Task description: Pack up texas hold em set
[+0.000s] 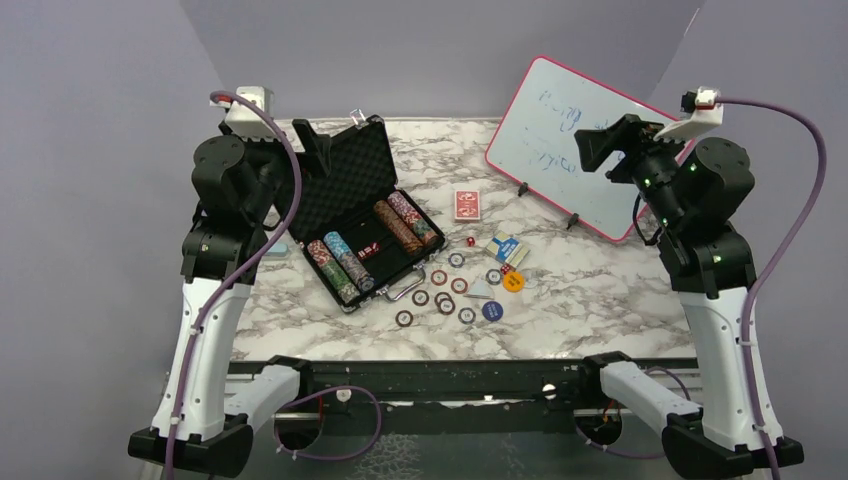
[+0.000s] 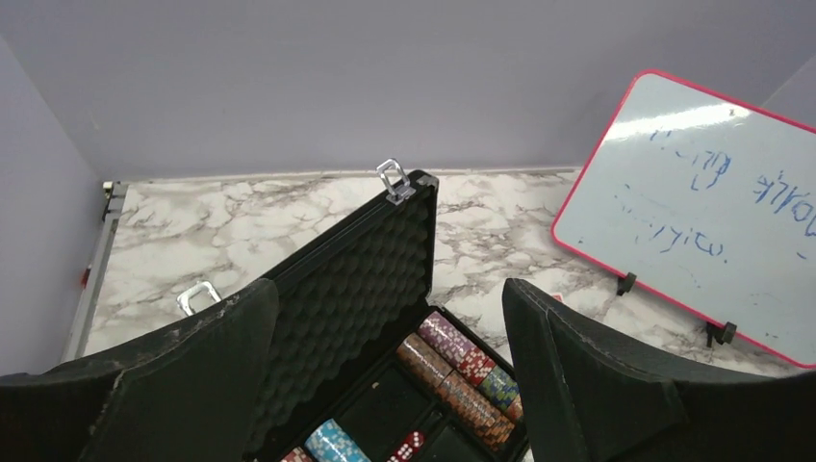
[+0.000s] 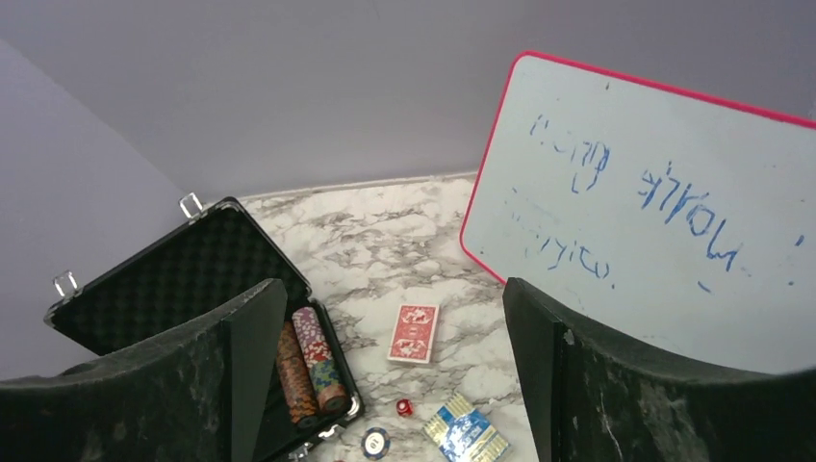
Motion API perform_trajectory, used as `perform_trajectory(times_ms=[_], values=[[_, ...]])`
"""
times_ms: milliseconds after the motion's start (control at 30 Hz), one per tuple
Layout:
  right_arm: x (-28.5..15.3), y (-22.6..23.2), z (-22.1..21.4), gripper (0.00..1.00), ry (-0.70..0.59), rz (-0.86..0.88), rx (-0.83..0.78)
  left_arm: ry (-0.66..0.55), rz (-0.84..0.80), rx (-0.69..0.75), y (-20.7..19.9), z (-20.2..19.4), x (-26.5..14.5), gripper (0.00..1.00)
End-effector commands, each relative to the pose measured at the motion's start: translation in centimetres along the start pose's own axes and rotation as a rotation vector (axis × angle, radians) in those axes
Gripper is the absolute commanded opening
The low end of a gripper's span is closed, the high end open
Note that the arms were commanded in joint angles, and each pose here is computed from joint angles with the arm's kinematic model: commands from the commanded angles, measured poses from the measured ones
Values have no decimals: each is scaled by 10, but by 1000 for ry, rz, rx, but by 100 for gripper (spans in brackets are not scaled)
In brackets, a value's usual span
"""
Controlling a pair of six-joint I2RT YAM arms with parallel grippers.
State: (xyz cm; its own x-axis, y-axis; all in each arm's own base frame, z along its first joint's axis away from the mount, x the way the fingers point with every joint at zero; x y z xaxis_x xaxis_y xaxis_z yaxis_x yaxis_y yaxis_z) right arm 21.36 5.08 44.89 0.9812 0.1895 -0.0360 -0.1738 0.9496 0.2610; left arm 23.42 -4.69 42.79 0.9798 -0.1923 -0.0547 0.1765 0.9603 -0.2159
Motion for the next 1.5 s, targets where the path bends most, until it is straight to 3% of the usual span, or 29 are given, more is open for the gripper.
perform_trajectory(times_ms=[0,133,333,600,767,1000,1233,1467], values=[[5,4,8,92,-63,86,-32,-122,-95,44,-10,29,-5,92],[11,6,-3,98,-44,151,-42,-151,-122,38,-12,31,-5,97],[32,8,-42,97,82,273,-25,-146,-131,28,-14,22,1,99],[72,11,-117,86,441,458,183,-84,-61,-74,-5,-15,5,99],[99,1,-160,77,596,385,209,-63,-45,-102,-2,-27,4,99],[126,42,-235,67,824,174,-27,-30,-30,-142,-1,-39,6,99],[137,61,-291,57,926,6,-119,-40,-14,-136,-1,-36,1,99],[147,56,-322,46,1001,-50,-218,-28,-4,-154,0,-43,-3,99]])
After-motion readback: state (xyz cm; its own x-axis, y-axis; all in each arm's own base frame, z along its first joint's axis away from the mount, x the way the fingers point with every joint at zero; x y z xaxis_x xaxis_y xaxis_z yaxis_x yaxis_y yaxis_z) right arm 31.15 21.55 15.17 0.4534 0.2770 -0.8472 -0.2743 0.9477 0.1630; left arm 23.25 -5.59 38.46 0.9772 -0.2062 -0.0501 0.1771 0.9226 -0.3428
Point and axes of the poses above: each gripper's point midway between its finger pads, its own x axis out along the fingers, its own y axis along the line the jaws close on, z = x × y, the point moved 9 cm from there along -x, back along the fingers, and after that the axes turned 3 degrees about -x, right-handed, at the moved point
